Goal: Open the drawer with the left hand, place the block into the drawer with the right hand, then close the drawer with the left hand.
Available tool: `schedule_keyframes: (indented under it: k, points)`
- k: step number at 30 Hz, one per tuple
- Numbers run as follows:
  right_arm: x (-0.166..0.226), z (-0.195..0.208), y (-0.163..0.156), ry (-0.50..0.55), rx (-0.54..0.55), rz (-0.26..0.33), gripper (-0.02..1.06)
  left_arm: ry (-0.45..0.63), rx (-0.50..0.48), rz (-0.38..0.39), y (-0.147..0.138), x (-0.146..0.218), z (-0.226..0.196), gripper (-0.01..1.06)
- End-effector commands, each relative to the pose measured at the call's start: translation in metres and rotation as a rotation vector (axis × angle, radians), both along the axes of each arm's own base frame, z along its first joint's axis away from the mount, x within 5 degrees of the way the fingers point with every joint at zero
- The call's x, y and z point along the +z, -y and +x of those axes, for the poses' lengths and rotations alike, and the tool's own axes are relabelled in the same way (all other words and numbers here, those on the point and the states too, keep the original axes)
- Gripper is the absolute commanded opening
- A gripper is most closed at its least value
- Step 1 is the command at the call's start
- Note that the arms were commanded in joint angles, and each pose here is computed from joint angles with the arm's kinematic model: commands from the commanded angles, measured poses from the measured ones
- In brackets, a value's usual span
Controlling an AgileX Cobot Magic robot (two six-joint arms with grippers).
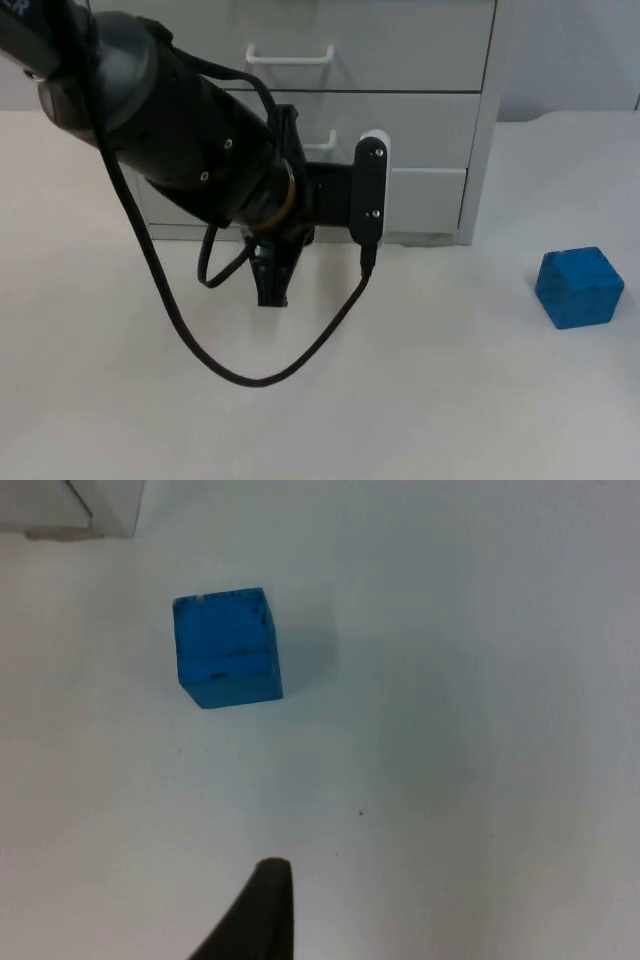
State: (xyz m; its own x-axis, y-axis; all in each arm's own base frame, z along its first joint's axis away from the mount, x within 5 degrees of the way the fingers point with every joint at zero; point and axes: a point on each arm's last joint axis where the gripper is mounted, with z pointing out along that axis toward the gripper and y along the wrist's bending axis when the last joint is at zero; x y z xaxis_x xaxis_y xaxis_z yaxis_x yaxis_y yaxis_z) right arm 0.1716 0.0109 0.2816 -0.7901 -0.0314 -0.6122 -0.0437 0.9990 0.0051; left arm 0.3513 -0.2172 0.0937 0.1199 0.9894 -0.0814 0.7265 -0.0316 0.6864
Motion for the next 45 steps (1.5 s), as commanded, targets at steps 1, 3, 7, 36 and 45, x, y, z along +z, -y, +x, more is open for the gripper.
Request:
schedule_keyframes:
  k: [1,3,7,36,45]
  points:
    - [-0.001,0.000,0.002,0.004,-0.008,-0.003,1.04,-0.016,0.004,-0.006,0.001,-0.005,-0.001,0.00]
    - [-0.001,0.000,0.002,0.004,-0.008,-0.003,1.04,-0.017,0.005,-0.003,0.000,-0.006,0.000,0.00]
    - [-0.001,0.000,0.002,0.004,-0.008,-0.003,1.04,-0.017,0.006,-0.001,0.000,-0.006,0.000,0.00]
    - [0.000,0.001,0.001,0.010,-0.008,0.000,1.04,-0.196,0.032,-0.015,0.002,0.010,-0.147,0.00]
    - [0.000,0.001,0.001,0.010,-0.008,0.000,1.04,-0.239,0.003,-0.033,0.003,0.005,-0.153,0.00]
